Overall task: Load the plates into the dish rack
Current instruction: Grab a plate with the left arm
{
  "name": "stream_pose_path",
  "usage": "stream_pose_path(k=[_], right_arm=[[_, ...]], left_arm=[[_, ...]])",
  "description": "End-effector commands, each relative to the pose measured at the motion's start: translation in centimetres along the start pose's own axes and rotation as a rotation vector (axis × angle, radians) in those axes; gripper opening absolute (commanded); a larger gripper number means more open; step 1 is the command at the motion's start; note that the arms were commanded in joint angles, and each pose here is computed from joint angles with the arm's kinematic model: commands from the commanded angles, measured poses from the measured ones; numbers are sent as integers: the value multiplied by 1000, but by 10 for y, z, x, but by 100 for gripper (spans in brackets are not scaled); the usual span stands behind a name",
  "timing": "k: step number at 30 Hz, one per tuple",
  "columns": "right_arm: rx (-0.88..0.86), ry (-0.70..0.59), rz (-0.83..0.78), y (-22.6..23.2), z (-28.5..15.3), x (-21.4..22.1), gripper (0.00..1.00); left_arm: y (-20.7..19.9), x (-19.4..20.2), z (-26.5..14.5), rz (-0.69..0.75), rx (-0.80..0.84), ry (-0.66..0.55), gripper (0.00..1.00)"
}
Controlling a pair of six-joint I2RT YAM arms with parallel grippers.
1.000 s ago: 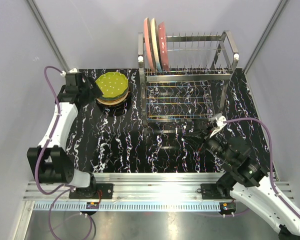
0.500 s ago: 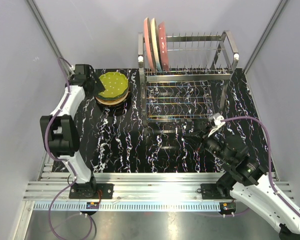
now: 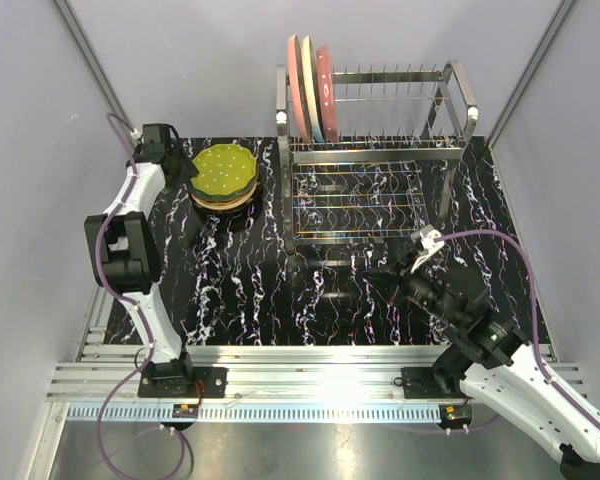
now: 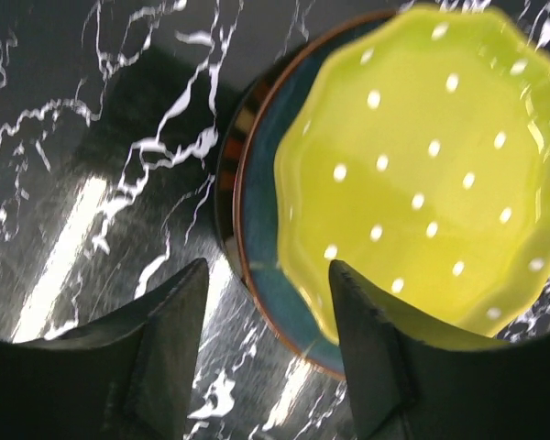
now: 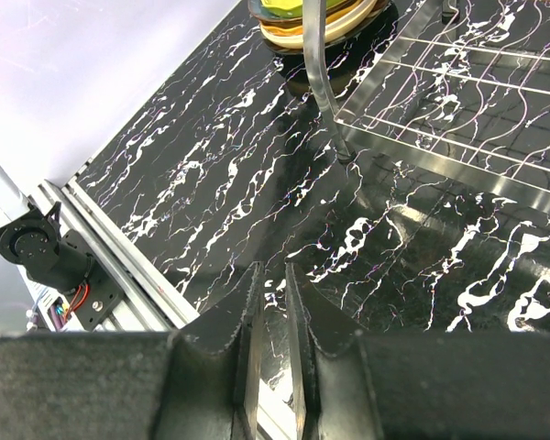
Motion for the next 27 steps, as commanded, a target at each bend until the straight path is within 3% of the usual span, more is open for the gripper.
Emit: stream_pose_path(k=[1,12,27], right_arm=[[-2,-17,-2,3,1,-4,21],[14,-11,-6,0,3,-3,20],[29,-1,-7,-2,5,-2,19]], left_arm=[[-16,-26,3,-19,62,-70,55],[-22,-26,25,-8,98,-48,53],[-17,-6,43,-26,85,-10,40]])
Point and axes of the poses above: each gripper's point midway between its finger pads, its own z axis out along the fingers, its own y axis along the line the jaws close on, x = y × z, the point moved 3 cm from there along -z, back along the fingers, and after that the axes turned 8 degrees about z, right-handed, at the moved point
